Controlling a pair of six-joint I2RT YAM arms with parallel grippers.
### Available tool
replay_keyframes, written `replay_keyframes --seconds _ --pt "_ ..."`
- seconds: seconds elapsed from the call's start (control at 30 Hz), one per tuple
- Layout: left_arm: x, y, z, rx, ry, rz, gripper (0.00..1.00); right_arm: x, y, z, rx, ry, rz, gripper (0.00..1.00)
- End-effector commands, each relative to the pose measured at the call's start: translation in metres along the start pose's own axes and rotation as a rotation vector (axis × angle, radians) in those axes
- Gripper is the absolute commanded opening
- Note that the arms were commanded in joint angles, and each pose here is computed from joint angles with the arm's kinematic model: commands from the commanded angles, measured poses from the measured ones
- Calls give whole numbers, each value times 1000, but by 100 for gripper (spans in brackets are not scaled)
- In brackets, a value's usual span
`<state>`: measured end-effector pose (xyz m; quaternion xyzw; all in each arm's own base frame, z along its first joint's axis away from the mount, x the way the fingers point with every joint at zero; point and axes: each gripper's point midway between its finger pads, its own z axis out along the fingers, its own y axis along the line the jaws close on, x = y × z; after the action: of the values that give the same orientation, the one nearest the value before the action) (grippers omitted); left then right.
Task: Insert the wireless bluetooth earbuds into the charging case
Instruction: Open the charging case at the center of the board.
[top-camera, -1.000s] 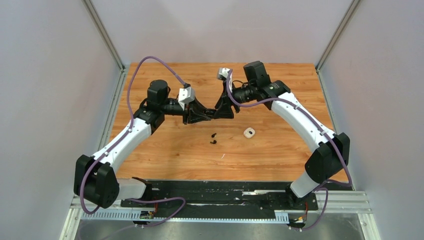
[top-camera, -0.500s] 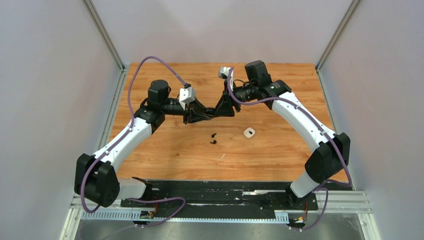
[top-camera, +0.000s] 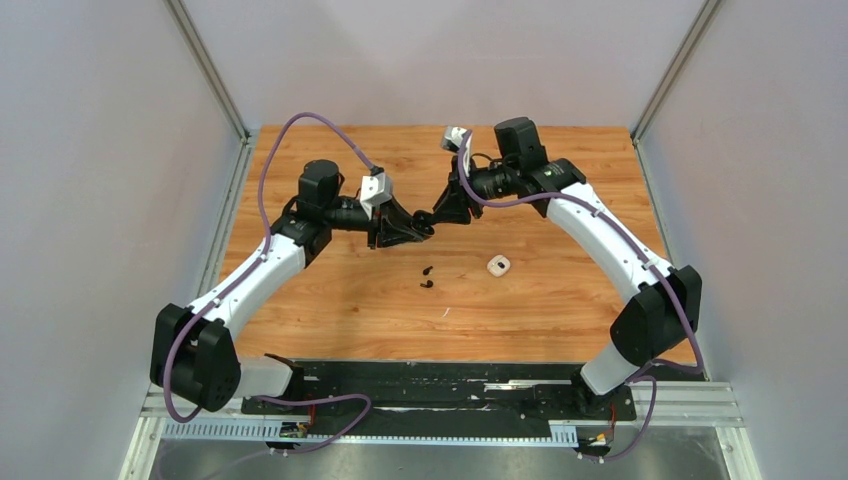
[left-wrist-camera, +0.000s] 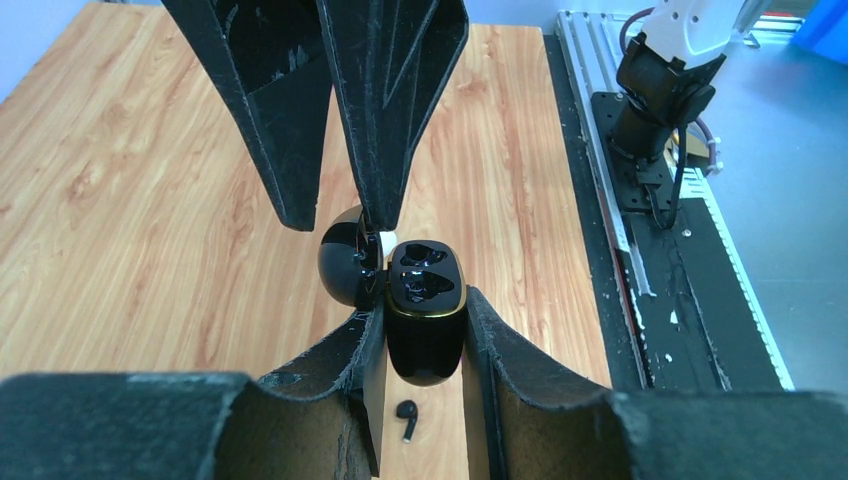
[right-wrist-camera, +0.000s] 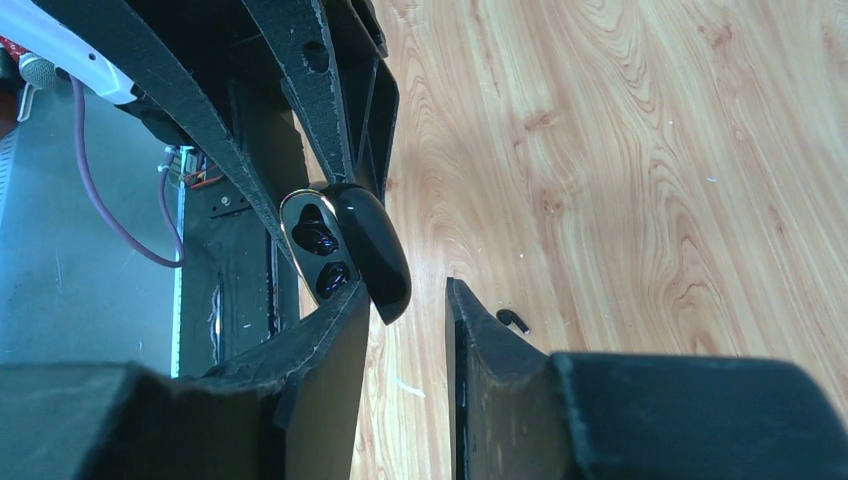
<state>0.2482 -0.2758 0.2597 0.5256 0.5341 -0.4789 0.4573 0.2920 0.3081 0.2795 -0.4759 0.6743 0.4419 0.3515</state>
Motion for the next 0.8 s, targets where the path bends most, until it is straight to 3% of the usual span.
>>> replay_keyframes --seconds 0.0,0.57,0.77 --pt "-14 -14 5 68 -44 -30 0 -35 -3 -13 52 -93 -119 32" --pt "-24 0 7 -23 -107 -84 0 -18 3 -10 21 -66 -90 31" --pt "-25 0 7 -27 -112 -82 0 -11 1 -9 33 -52 -80 37"
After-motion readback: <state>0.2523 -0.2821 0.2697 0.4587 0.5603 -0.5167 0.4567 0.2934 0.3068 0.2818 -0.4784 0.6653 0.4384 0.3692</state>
